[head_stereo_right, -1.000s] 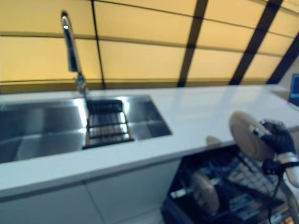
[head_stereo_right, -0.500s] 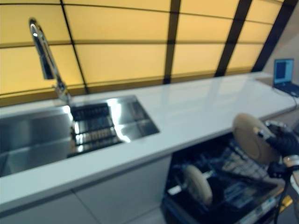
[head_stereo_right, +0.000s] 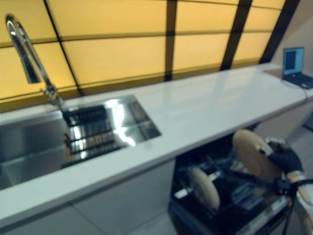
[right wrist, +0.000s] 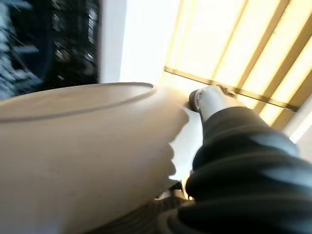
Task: Take plates into dishwasher
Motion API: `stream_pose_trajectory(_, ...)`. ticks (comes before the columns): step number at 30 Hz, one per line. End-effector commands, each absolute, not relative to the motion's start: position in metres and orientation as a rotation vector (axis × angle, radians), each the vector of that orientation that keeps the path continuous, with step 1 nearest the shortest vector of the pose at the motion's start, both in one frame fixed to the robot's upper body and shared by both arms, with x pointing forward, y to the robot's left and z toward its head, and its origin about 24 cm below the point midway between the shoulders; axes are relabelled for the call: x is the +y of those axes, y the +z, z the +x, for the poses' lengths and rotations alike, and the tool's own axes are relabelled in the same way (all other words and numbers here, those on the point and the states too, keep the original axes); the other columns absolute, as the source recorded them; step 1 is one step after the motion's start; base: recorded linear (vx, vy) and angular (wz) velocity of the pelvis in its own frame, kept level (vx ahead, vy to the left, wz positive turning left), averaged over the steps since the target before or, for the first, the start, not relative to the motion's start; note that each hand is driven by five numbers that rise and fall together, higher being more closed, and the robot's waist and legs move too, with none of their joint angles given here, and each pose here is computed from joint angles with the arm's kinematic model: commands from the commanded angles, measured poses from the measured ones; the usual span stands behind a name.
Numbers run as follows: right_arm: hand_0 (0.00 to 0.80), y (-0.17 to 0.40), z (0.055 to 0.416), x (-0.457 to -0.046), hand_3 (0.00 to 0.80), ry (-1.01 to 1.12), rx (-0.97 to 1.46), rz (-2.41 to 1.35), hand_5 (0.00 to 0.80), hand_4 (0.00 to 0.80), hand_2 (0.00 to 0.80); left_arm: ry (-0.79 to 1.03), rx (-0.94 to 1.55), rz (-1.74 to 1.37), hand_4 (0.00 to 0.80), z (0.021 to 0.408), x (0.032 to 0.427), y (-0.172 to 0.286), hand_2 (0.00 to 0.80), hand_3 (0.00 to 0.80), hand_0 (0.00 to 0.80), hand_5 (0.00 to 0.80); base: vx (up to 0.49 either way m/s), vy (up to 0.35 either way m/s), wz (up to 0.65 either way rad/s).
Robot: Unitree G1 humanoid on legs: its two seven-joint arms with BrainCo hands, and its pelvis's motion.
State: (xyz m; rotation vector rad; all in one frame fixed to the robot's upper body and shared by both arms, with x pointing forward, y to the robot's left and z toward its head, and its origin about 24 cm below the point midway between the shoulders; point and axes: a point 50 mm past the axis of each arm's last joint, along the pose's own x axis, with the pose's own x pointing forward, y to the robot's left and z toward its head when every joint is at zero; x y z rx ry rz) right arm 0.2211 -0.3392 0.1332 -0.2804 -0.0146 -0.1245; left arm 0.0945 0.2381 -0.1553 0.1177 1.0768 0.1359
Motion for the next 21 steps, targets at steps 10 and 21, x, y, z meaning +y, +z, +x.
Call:
stream_pose_trajectory(10,0.8,0.129,0.245,-0.325,0.8,-0.105,-0.063,-0.232,0.8,0.8,0.8,0.068,1.022,0.215,0.0,0.116,0.248,-0.146,0.0,0.0,0.0,0.0,0.015,0.003,0.04)
stream_pose_trajectory(21,0.8,0.12,0.259,-0.327,0.8,-0.163,-0.005,-0.3,0.8,0.8,0.8,0.029,1.02,0.23,0.0,0.12,0.242,-0.146,0.0,0.0,0.0,0.0,0.012,-0.001,0.02)
